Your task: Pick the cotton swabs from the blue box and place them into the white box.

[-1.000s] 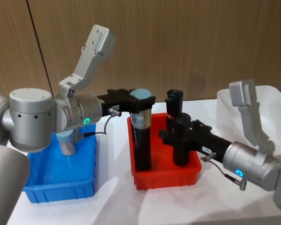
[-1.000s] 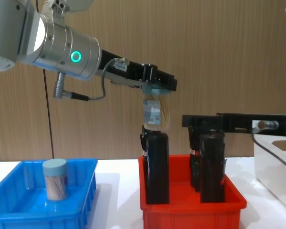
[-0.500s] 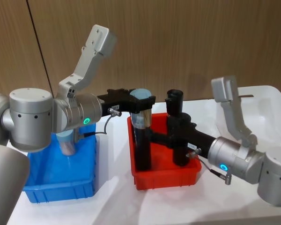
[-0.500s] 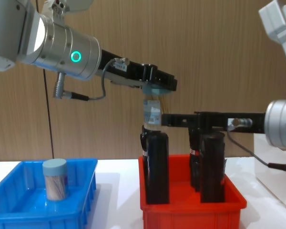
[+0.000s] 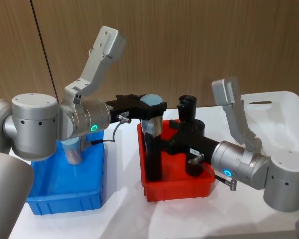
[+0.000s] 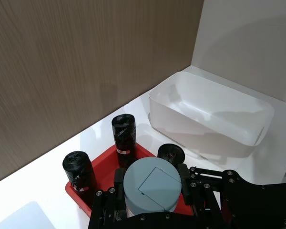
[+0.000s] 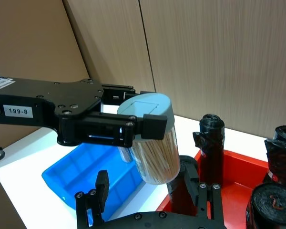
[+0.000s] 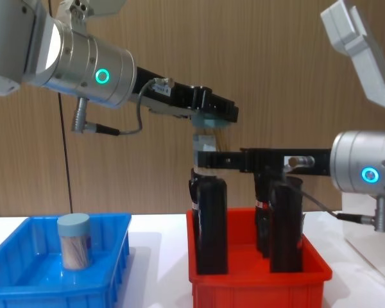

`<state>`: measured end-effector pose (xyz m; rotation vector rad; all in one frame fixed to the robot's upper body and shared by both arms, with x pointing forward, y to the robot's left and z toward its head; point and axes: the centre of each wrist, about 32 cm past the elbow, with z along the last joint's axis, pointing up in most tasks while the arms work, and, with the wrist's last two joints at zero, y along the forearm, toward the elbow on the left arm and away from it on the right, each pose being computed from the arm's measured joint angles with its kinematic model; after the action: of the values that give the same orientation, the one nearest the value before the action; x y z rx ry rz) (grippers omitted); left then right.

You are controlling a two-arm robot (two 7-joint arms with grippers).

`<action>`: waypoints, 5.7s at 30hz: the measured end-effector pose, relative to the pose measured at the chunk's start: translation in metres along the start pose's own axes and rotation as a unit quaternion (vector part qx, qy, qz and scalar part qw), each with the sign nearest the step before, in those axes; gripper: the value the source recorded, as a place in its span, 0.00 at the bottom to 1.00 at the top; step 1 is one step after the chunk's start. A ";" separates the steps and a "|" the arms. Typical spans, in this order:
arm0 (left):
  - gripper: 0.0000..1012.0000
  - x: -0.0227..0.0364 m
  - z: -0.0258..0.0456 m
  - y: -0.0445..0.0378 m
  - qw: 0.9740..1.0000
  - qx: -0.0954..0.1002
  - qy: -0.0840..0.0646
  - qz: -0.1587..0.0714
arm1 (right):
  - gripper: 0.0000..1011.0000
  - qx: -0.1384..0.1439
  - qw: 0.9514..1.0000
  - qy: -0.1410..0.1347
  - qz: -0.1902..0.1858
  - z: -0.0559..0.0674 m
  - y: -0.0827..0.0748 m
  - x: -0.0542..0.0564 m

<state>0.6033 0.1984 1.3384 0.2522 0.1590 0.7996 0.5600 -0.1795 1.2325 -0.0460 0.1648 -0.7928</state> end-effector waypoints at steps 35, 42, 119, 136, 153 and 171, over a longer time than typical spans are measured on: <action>0.67 0.0000 0.0000 0.0000 1.000 0.000 0.000 0.000 | 0.99 -0.002 1.000 -0.015 0.000 0.006 0.028 0.002; 0.67 0.0000 0.0000 0.0000 1.000 0.000 0.000 0.000 | 0.92 0.000 1.000 -0.016 -0.001 0.007 0.033 0.003; 0.99 0.0000 0.0000 0.0000 1.000 0.000 0.000 0.000 | 0.64 0.038 0.983 -0.027 -0.177 -0.001 0.005 0.048; 0.99 0.0000 0.0000 0.0000 1.000 0.000 0.000 0.000 | 0.64 0.058 0.963 -0.040 -0.258 0.004 -0.032 0.075; 0.99 0.0000 0.0000 0.0000 1.000 0.000 0.000 0.000 | 0.64 0.041 0.945 -0.034 -0.323 0.006 -0.063 0.096; 0.99 0.0000 0.0000 0.0000 1.000 0.000 0.000 0.000 | 0.64 -0.043 0.928 -0.009 -0.369 -0.006 -0.073 0.118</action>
<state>0.6033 0.1984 1.3384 0.2522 0.1590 0.7996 0.5890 -0.3151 1.2183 -0.2074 0.1658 -1.5389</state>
